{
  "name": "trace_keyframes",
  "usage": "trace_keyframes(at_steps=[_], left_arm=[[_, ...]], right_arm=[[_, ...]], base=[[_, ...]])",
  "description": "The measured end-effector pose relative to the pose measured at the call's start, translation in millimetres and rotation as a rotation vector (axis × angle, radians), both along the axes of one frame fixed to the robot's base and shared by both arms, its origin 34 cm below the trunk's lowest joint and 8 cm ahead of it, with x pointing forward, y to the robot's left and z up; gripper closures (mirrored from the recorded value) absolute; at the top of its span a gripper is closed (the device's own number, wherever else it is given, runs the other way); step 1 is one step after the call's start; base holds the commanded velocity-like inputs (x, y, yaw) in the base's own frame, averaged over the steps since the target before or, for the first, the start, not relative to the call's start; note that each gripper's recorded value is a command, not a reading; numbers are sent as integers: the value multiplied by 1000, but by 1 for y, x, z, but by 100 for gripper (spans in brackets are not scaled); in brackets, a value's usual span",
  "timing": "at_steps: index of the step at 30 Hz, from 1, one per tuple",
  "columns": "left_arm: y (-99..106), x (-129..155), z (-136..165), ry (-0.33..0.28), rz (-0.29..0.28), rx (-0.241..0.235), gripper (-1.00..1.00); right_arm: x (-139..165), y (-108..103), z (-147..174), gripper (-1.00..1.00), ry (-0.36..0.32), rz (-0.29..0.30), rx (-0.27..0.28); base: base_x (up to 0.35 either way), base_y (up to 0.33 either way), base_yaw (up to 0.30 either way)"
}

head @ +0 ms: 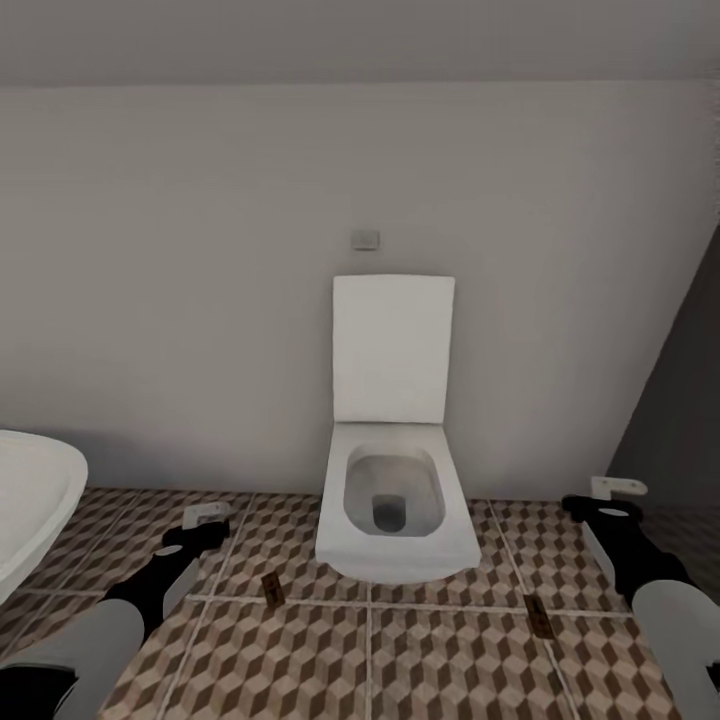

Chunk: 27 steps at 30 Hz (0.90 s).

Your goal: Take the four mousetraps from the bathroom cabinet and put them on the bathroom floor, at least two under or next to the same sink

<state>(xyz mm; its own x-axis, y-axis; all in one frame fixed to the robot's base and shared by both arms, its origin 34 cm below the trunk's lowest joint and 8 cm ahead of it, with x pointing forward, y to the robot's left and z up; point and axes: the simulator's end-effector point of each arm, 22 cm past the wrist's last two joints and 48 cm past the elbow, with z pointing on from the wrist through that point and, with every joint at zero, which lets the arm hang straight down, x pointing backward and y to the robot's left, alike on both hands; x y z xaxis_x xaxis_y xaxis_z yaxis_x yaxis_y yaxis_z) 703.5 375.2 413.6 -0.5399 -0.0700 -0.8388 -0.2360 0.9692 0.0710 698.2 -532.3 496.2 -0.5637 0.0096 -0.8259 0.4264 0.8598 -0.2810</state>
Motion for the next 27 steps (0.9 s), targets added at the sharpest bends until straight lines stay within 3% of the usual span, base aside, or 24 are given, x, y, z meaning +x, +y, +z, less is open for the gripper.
trace_keyframes(at_steps=[12,21,27], left_arm=[[2,-1,25,-34,8,-3,-100],[2,0,47,-73,31,-40,-100],[3,-1,58,-86,45,-60,-100]], right_arm=[[-13,11,-12,-100,-39,29,33],[-24,15,-13,-100,-88,37,30],[-26,33,-14,-100,-117,52,39]], base=[[0,0,0],[0,0,0],[0,0,0]])
